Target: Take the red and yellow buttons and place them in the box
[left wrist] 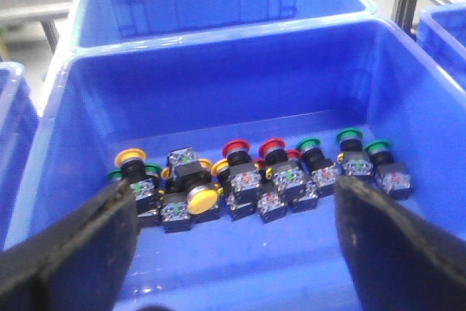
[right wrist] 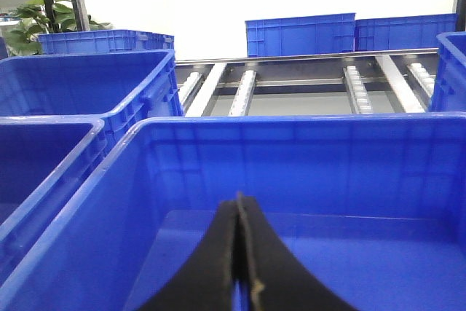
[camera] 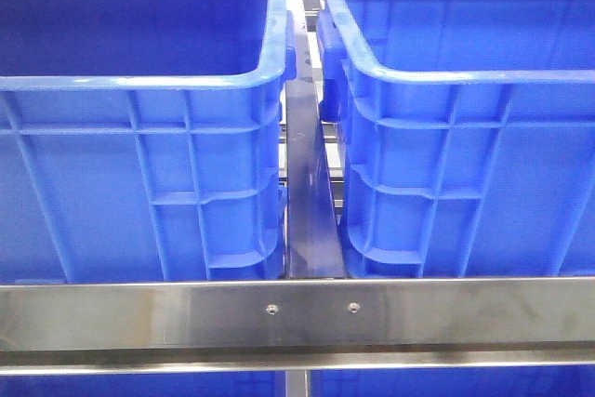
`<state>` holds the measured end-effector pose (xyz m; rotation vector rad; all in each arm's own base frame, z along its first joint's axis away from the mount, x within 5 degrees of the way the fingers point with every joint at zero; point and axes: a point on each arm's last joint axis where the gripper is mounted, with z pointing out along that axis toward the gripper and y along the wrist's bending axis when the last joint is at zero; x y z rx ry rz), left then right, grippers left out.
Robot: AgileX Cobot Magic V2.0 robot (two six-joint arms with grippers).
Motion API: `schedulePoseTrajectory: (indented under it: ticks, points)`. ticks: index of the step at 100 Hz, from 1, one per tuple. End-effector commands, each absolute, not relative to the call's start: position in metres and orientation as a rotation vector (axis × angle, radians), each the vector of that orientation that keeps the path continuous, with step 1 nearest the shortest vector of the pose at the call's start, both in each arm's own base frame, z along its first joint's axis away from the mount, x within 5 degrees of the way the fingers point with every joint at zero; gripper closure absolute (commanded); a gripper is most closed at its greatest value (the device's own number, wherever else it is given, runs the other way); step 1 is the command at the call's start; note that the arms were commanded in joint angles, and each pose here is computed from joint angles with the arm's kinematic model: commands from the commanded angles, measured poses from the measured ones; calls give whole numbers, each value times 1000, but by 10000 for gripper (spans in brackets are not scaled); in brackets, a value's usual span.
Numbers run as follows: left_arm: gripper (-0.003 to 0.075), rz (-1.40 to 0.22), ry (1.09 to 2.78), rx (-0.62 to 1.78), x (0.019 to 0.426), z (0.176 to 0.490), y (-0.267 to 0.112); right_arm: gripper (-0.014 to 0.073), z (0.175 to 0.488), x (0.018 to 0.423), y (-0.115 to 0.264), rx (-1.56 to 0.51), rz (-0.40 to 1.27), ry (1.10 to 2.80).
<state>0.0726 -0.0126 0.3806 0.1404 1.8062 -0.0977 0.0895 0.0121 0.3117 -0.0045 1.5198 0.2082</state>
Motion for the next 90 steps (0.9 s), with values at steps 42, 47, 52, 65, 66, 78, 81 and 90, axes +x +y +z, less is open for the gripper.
schedulePoseTrajectory:
  ticks: [42,47,52,65,66,78,81,90]
  points:
    - [205,-185,2249,93,240,392,-18,661,320,89,10,7,185,1495]
    - [206,-187,2271,91,251,387,-18,661,320,89,10,7,185,1495]
    - [206,-182,2293,89,260,382,-18,661,320,89,10,7,185,1495]
    - [206,-134,2334,38,280,367,-14,661,320,89,10,7,185,1495]
    - [206,-133,2335,31,281,366,-14,661,320,89,10,7,185,1495]
    - [206,-120,2357,28,290,357,-13,661,320,89,10,7,185,1495]
    - [206,-120,2356,25,292,356,-13,661,320,89,10,7,185,1495]
    - [206,-117,2346,-1,300,351,-12,661,320,89,10,7,185,1495]
